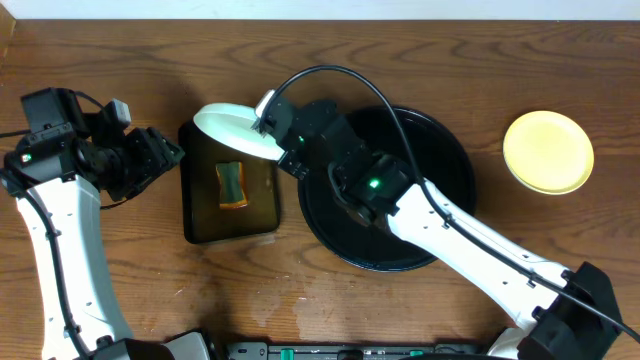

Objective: Clean dirty plates on tray and stack at the side
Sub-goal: 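Hold the pale blue plate tilted over the small tray to drain, then carry the pale blue plate right and set it on the yellow plate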

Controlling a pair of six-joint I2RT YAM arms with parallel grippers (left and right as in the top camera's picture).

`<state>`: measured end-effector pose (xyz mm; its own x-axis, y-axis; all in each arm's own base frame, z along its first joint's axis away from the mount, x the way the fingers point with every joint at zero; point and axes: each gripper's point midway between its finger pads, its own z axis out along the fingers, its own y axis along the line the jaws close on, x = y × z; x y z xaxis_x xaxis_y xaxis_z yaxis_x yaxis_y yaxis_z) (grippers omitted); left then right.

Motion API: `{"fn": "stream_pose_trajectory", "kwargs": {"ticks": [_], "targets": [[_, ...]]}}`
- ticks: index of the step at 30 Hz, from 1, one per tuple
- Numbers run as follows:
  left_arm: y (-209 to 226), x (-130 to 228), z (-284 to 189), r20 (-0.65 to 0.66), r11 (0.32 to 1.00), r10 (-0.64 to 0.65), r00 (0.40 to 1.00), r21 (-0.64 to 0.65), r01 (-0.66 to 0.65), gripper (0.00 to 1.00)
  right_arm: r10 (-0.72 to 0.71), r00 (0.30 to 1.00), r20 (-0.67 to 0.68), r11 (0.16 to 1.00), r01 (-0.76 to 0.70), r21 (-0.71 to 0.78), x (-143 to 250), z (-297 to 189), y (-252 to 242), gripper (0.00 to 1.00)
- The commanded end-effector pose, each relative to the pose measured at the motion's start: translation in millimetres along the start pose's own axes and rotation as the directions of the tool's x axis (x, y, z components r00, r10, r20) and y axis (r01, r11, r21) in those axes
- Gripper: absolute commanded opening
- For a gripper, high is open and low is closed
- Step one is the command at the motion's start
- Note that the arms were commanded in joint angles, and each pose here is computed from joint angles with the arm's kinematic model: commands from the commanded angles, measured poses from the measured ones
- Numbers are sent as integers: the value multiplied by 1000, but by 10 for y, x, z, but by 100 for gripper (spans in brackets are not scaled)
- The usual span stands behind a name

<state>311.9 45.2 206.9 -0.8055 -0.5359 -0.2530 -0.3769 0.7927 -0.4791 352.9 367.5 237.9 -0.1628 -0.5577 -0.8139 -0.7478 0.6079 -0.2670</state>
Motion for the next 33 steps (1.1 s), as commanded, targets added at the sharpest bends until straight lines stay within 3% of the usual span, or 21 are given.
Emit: {"fn": "stream_pose_trajectory", "kwargs": {"ticks": [1, 15, 19, 22, 26, 29, 33], "targets": [[-10, -25, -65, 18, 1000, 25, 1000, -6, -25, 61, 1, 1000, 26, 998, -3, 56, -117, -74, -160, 1], [-160, 17, -51, 18, 997, 75, 997, 12, -75, 60, 188, 982, -14, 981, -187, 42, 16, -177, -356, 1], [-290, 58, -38, 18, 992, 120, 993, 27, -121, 60, 360, 933, -20, 931, -357, 80, 96, -243, -530, 1], [-413, 94, -7, 16, 986, 162, 987, 44, -163, 60, 553, 831, -62, 833, -552, 38, 271, -282, -704, 1], [-604, 216, 60, -9, 966, 252, 968, 70, -250, 60, 837, 522, -164, 527, -850, -18, 625, -458, -1102, 1], [-732, 282, 99, -17, 952, 296, 955, 89, -294, 61, 921, 336, -197, 347, -938, 23, 996, -670, -1500, 1], [-856, 319, 131, -11, 936, 337, 942, 109, -334, 61, 980, 144, -138, 162, -978, 129, 1576, -1065, -2095, 1]]}}
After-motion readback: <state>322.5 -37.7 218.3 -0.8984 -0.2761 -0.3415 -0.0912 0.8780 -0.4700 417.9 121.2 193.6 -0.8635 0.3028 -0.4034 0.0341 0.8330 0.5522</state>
